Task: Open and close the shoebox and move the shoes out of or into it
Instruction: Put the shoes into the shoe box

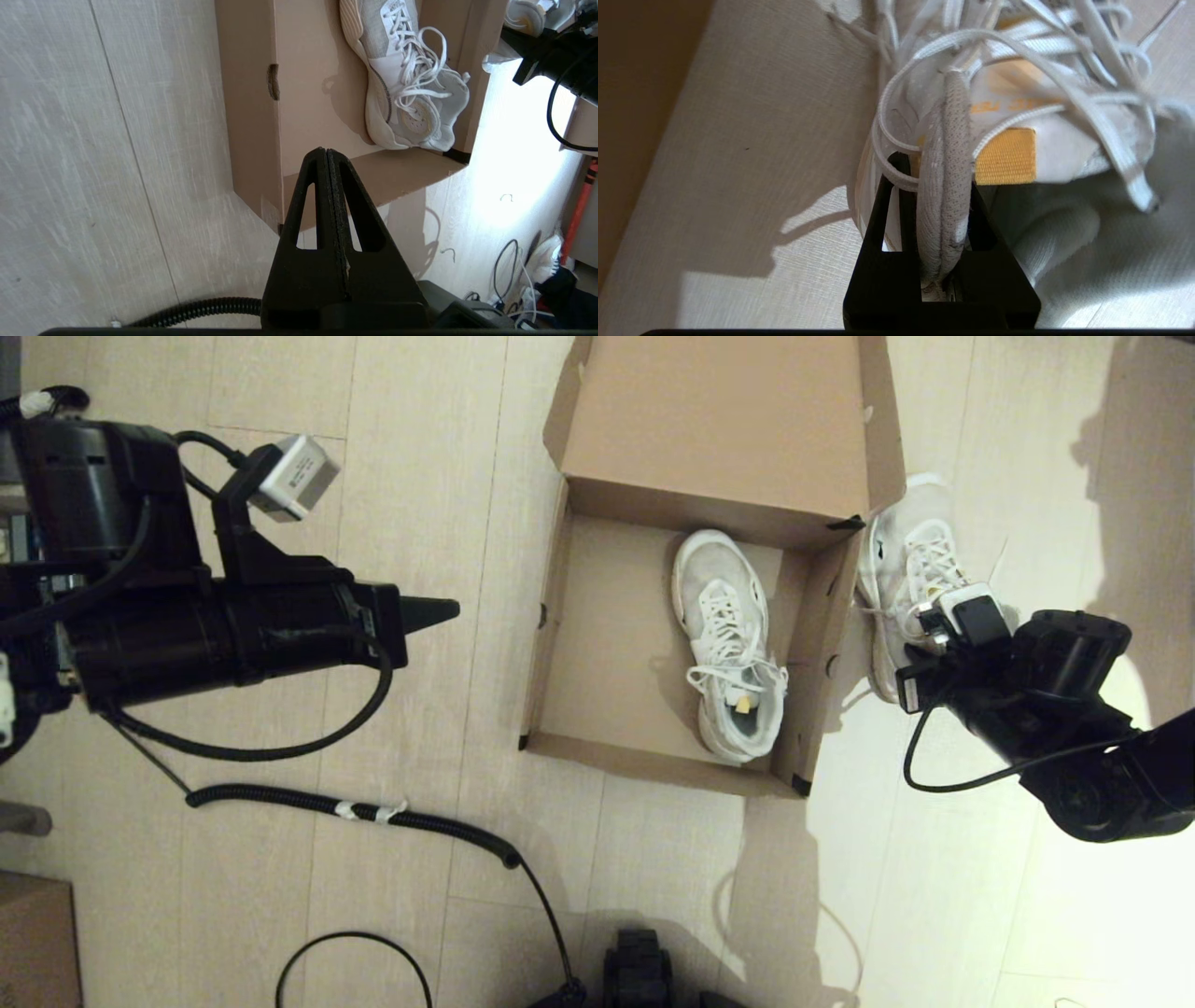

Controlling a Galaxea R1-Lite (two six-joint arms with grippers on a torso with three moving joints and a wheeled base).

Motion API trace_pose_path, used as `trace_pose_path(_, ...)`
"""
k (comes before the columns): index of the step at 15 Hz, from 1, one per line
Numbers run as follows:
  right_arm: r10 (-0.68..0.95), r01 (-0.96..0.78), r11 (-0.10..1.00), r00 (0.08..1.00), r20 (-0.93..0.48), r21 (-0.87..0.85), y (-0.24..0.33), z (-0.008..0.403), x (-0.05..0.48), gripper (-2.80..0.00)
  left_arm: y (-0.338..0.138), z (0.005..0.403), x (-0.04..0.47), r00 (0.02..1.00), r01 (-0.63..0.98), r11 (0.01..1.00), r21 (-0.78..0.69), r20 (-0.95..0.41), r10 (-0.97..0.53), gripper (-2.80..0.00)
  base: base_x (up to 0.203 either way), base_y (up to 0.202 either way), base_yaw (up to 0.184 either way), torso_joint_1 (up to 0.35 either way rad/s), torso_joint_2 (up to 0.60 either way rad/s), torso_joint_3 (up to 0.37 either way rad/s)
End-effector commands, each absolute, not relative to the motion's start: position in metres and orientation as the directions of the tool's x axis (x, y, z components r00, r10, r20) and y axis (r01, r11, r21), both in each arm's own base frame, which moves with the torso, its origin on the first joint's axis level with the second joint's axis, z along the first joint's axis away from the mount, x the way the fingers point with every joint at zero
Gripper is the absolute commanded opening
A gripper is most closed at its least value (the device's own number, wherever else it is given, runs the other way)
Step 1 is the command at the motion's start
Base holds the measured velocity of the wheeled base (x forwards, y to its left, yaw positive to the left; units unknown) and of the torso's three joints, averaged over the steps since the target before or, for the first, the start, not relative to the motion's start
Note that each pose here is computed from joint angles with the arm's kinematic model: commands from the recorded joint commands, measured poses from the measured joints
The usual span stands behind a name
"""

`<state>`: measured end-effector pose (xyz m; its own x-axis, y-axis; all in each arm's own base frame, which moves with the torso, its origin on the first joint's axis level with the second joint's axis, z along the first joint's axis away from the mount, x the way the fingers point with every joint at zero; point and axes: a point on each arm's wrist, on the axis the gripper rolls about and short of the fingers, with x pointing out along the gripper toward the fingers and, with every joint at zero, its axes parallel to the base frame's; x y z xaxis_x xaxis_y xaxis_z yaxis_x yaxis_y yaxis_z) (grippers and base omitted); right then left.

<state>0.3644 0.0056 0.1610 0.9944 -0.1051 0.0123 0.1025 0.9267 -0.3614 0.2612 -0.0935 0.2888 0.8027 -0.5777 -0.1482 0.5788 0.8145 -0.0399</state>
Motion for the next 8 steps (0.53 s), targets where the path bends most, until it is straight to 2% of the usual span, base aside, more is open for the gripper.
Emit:
trace_pose_path(1,-0.106,0.104,0.932,0.994,0.013,-0.346,0.006,0.162,0.36,-2.8,-0.094,0.288,0.262,0.801,0.58,0.813,-0.04,-0.149,-0.579,-2.8,0.0,0.0,0.0,0.0,0.0,0.0)
trace_pose_path(5,-0.106,0.116,0.957,0.993,0.052,-0.266,0.005,0.194,0.327,-2.8,-0.094,0.286,0.262,0.8,0.58,0.813,-0.043,-0.156,-0.579,-2.8,0.0,0.0,0.0,0.0,0.0,0.0)
trace_pose_path(8,-0.107,0.126,0.959,0.99,0.089,-0.252,0.004,0.241,0.281,-2.8,-0.094,0.287,0.261,0.801,0.581,0.813,-0.041,-0.151,-0.58,-2.8,0.0,0.0,0.0,0.0,0.0,0.0)
